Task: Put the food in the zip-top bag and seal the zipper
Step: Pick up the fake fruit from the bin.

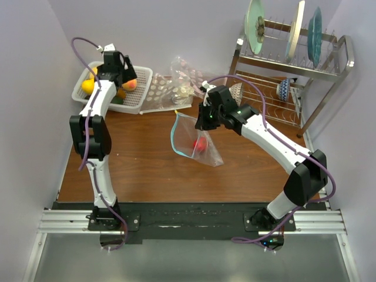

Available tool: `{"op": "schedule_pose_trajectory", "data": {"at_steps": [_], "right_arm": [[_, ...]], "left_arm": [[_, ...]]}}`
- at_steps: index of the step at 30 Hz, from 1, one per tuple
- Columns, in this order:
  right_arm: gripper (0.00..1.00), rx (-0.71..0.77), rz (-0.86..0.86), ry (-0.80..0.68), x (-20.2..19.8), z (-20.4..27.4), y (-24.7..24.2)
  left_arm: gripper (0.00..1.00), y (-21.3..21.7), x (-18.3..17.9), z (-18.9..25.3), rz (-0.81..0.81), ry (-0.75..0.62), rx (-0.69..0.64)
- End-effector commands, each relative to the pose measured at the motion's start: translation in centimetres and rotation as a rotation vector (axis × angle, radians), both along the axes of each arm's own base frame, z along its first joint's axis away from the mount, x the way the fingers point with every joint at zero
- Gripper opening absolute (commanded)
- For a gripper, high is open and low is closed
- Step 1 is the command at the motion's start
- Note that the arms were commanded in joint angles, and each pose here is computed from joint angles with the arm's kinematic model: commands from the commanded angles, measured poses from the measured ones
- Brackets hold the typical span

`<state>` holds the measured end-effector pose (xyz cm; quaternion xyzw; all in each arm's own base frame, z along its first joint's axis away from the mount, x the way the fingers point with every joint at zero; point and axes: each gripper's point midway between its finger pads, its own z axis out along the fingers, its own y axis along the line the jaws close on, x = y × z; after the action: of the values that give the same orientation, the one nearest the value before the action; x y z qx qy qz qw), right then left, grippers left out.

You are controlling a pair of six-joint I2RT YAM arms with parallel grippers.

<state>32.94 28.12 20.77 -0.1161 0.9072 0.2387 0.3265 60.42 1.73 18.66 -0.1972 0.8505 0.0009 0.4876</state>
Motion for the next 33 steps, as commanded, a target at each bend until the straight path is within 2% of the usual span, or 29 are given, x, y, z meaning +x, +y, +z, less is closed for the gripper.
{"op": "schedule_pose_trajectory", "data": {"at_steps": [1, 10, 16, 17, 22, 28, 33], "right_arm": [[0.00, 0.008, 0.013, -0.042, -0.2, 1.4, -0.3], [0.00, 0.006, 0.020, -0.034, -0.6, 1.1, -0.4], [0.00, 0.005, 0.020, -0.029, -0.7, 1.0, -0.5], [0.00, 0.004, 0.018, -0.030, -0.7, 1.0, -0.5], [0.00, 0.001, 0.015, -0.032, -0.8, 1.2, -0.7], [0.00, 0.006, 0.016, -0.034, -0.8, 1.4, -0.6], [0.00, 0.012, 0.018, -0.035, -0.8, 1.6, -0.5]], "left_arm": [[0.99, 3.6, 1.4, -0.1, 0.057, -0.012, 0.007], [0.98, 5.9, 2.5, -5.4, 0.088, 0.038, -0.039], [0.95, 6.6, 3.0, -7.5, 0.086, 0.048, -0.062], [0.91, 6.5, 3.2, -7.8, 0.081, 0.048, -0.065], [0.86, 6.4, 3.7, -7.9, 0.074, 0.030, -0.084], [0.76, 6.5, 3.9, -7.9, 0.078, 0.028, -0.085], [0.73, 6.5, 3.8, -7.9, 0.073, 0.030, -0.074]]}}
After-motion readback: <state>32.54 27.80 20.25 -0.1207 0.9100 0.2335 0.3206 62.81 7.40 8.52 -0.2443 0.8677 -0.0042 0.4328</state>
